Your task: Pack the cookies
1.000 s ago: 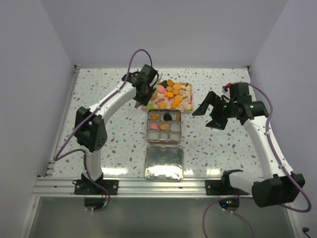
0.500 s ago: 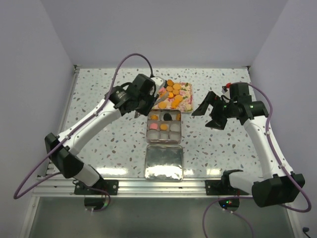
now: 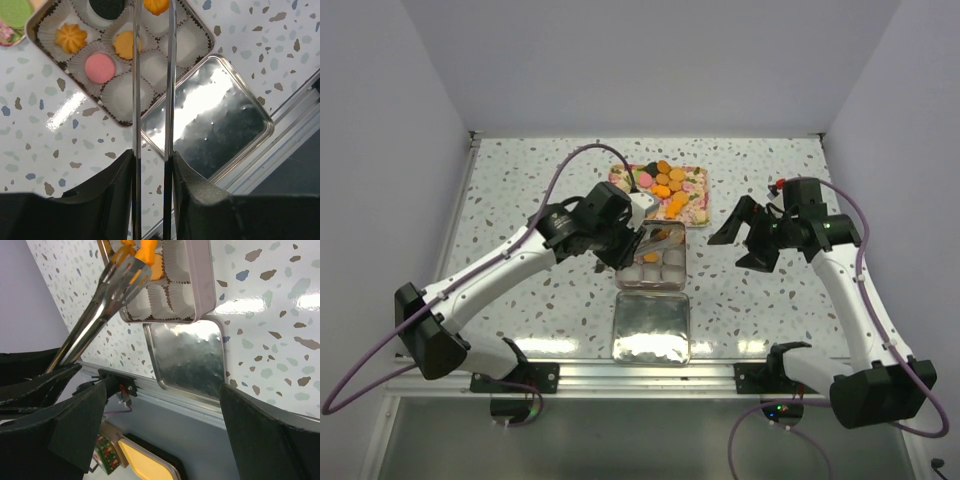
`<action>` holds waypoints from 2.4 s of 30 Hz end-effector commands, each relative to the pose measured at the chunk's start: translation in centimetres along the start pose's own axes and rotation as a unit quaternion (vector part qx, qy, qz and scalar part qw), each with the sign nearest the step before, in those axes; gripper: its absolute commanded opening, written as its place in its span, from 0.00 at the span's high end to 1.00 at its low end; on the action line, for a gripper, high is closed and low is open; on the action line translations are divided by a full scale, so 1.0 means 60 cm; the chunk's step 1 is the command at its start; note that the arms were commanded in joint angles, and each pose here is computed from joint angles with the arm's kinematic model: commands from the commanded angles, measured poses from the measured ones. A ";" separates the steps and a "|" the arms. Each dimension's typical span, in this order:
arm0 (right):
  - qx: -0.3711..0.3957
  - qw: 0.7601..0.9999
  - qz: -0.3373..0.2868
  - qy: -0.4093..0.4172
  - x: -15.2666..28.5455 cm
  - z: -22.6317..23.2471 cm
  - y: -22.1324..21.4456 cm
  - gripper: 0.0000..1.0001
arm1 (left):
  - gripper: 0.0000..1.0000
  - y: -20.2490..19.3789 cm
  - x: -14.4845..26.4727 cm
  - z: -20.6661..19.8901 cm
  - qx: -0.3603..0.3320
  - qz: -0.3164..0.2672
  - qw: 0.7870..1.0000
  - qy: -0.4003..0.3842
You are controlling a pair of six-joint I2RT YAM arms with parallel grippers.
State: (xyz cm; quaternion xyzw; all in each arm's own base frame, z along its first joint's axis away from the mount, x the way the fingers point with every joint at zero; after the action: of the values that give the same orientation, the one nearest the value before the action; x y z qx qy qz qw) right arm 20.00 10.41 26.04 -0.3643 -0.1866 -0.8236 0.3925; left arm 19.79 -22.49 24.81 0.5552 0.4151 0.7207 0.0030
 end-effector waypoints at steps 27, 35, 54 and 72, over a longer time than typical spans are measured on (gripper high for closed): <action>0.013 1.000 0.002 0.008 0.006 0.002 0.000 0.01 | 0.52 0.027 -0.062 -0.012 -0.021 -0.006 1.000 0.000; 0.016 1.000 0.002 0.008 0.003 0.007 0.003 0.01 | 0.51 0.044 -0.041 0.011 -0.024 -0.006 0.998 0.052; 0.019 1.000 0.006 0.006 -0.001 0.003 0.004 0.01 | 0.52 0.146 -0.132 0.109 -0.034 0.033 0.990 0.134; 0.015 1.000 0.010 -0.003 -0.011 0.002 0.010 0.01 | 0.58 0.129 -0.218 0.112 -0.043 0.089 0.989 0.113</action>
State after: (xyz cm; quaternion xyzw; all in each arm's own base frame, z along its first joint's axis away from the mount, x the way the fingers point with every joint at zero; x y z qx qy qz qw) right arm 20.37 10.35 24.90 -0.3787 -0.1923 -0.8117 0.4009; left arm 33.18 -29.66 18.72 0.5117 0.3355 0.7855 -0.0929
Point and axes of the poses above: each gripper's point midway between its finger pads, its own x axis back along the fingers, its own z axis along the line the jaws close on, y = z × x, the point moved 6 cm from there along x, back along the fingers, and after that the axes turned 14 degrees about -x, right-handed, at the moved point
